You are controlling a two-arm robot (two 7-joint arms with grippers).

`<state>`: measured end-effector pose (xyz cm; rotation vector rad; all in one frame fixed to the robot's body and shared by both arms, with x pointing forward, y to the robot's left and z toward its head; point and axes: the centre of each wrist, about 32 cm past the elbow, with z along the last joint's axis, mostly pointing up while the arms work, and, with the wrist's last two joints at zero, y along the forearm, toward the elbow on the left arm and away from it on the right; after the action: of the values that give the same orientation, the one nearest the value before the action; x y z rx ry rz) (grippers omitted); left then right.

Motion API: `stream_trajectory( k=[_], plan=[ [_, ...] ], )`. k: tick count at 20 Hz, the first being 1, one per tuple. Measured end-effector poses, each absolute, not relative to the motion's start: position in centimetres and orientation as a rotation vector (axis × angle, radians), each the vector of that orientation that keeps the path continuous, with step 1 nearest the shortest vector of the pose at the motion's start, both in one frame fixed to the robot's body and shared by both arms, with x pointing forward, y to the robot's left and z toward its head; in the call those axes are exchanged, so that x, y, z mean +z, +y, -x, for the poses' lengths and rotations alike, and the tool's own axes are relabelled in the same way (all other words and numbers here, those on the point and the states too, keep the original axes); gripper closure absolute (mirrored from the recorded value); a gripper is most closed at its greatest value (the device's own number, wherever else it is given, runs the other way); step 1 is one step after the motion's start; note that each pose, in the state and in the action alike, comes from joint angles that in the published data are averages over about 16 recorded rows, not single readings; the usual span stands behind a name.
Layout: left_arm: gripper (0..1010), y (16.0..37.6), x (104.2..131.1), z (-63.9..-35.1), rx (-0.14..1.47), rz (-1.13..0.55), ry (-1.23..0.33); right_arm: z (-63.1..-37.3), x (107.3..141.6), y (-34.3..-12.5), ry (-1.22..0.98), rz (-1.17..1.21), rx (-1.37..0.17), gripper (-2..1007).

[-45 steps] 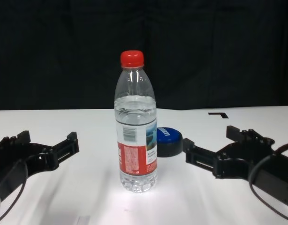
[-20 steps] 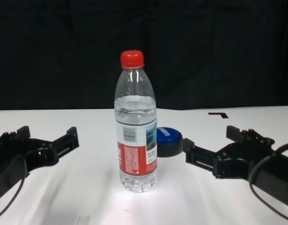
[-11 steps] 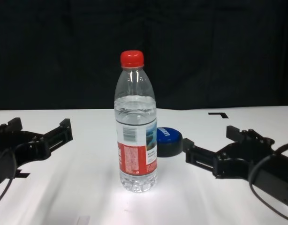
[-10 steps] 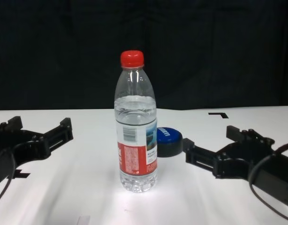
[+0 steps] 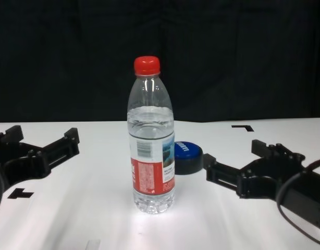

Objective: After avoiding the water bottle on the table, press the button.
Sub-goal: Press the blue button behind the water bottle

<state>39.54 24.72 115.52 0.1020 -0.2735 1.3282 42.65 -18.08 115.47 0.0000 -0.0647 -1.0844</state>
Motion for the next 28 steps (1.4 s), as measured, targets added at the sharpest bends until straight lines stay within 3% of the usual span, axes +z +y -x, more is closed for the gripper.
stream_trajectory(
  k=[28],
  plan=[
    [7, 24.8, 114.89, -39.06, 1.189, -0.108, -0.292, -42.65, 115.47, -18.07, -0.065, 0.0, -1.084, 2]
  ],
)
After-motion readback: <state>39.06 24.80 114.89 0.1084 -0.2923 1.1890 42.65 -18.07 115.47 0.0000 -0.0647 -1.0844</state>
